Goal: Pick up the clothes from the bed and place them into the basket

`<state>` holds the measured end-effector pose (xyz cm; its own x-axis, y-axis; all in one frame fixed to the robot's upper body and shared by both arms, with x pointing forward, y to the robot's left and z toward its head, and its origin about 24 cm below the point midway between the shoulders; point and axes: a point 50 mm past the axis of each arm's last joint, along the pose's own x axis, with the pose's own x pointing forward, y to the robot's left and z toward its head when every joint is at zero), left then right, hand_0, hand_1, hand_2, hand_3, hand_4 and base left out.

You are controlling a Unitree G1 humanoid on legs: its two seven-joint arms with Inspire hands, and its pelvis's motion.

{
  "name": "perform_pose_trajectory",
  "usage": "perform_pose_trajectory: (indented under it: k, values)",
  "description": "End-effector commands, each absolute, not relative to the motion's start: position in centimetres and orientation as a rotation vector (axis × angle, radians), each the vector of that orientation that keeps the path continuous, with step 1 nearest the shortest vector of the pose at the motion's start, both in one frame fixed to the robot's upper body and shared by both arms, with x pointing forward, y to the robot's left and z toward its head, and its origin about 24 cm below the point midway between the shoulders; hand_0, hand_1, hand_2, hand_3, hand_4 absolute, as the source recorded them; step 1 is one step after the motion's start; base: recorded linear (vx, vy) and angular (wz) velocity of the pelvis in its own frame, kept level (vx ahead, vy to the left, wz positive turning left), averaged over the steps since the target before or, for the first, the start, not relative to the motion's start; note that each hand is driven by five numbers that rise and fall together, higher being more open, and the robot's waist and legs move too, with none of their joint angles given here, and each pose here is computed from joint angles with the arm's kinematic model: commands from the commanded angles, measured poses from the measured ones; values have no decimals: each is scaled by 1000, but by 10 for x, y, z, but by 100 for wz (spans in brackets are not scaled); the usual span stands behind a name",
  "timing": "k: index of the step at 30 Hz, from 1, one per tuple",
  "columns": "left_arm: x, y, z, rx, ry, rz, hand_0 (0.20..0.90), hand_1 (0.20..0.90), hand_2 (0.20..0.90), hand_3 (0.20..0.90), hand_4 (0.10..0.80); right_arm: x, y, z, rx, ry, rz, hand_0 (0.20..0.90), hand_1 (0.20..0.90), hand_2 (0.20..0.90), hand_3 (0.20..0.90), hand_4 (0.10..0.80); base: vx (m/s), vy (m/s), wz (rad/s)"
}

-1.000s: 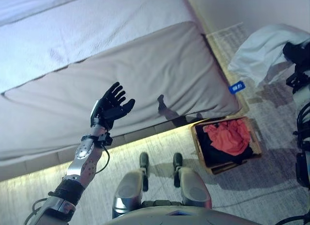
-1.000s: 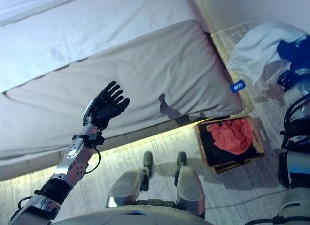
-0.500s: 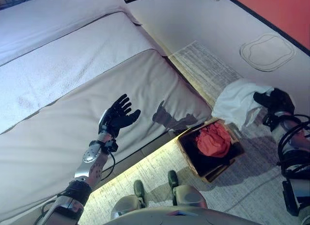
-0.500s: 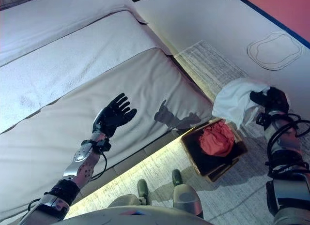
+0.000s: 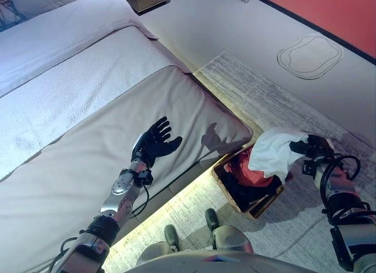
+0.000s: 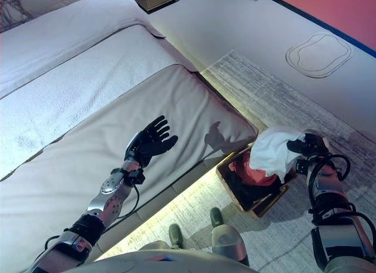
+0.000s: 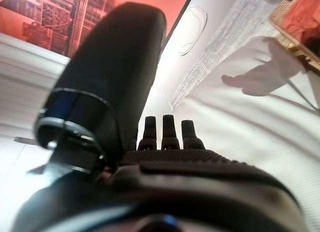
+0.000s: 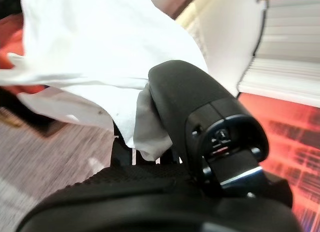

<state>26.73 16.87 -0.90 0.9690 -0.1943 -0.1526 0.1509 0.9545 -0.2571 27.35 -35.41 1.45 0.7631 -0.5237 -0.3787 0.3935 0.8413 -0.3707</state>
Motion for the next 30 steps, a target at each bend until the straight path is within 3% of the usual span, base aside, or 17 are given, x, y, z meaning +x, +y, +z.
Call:
perform_pose_trajectory:
  k: [1,7,8,9,10,11,30]
  values:
    - [285,154,19,-273,-13,-224,900,900,900,900,800,298,-360,58,-439,313,-511,300,300,300,200,100,-27,2,-4]
    - [284,152,17,-283,-20,-230,900,900,900,900,800,293,-359,51,-449,320,-514,300,300,300,200,100,-33,-9,-6]
    - [284,151,17,-284,-19,-229,900,900,900,900,800,292,-359,50,-446,325,-515,338,338,338,244,144,0,0,0]
    - [282,151,16,-284,-16,-230,900,900,900,900,800,290,-359,47,-440,332,-520,524,524,524,461,361,0,0,0]
    - [282,151,16,-284,-16,-230,900,900,900,900,800,289,-360,46,-438,334,-522,599,599,599,549,449,0,0,0]
    - [282,151,16,-283,-14,-232,900,900,900,900,800,288,-360,45,-432,341,-524,900,900,900,900,800,0,0,0]
    - [280,158,15,-283,-11,-213,900,900,900,900,800,270,-363,21,-349,399,-592,900,900,900,900,800,-1,-1,1]
